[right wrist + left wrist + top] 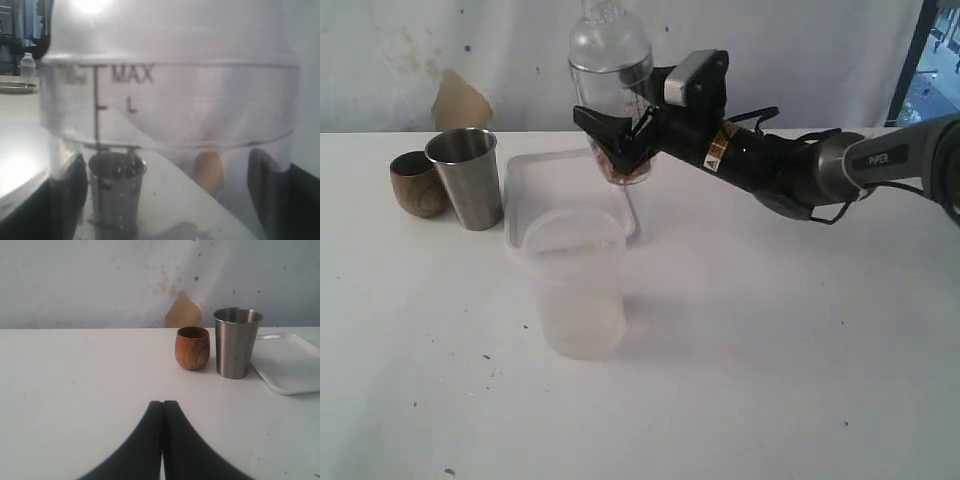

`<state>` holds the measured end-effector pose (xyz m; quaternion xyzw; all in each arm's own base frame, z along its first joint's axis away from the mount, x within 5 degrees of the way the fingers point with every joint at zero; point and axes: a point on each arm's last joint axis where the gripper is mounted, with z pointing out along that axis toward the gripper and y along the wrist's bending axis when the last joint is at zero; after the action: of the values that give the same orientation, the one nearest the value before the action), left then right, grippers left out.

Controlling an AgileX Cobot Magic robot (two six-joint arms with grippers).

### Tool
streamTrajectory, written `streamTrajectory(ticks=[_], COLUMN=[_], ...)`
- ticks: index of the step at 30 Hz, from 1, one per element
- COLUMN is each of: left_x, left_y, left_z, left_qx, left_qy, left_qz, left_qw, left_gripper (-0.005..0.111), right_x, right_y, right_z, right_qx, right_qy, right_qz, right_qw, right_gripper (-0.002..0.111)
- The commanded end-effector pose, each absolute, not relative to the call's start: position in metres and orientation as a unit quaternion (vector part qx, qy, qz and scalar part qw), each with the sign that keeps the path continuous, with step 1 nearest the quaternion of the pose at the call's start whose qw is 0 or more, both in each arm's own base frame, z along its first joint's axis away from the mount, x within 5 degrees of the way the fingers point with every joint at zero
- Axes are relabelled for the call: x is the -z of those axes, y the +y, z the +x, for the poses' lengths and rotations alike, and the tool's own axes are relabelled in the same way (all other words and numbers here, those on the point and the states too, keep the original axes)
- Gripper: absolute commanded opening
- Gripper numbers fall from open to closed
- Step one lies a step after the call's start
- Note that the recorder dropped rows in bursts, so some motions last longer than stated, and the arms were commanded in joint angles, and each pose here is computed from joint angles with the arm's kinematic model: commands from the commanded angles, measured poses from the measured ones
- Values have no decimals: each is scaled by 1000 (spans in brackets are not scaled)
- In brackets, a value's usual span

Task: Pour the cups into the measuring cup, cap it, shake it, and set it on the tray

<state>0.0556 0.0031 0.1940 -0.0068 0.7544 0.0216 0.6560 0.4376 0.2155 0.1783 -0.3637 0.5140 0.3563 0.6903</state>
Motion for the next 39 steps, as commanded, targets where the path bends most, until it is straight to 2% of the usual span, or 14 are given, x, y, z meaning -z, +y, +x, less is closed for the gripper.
streamTrajectory(ticks=[1, 6, 11, 16, 25, 39], left_x=[-193, -193, -193, -193, -193, -193], left_y=[3, 3, 3, 3, 3, 3], left_z=[56, 56, 56, 56, 56, 56], left_qx=[-20, -20, -20, -20, -20, -20], left_qy=[754, 754, 754, 754, 754, 754], left_qz=[-5, -5, -5, -5, -5, -5], left_qw=[657, 657, 657, 657, 657, 657], left_gripper=[0, 0, 0, 0, 0, 0], right_x=[-187, -189, -158, -123, -91, -98], right_y=[189, 134, 100, 97, 99, 102], right_z=[431, 420, 404, 396, 394, 396], right_qx=[-349, -315, -270, -248, -257, -262], right_qy=[509, 553, 598, 619, 640, 625], right_qz=[-351, -317, -312, -337, -341, -362], right_qw=[704, 703, 687, 665, 639, 640], right_gripper=[0, 0, 0, 0, 0, 0])
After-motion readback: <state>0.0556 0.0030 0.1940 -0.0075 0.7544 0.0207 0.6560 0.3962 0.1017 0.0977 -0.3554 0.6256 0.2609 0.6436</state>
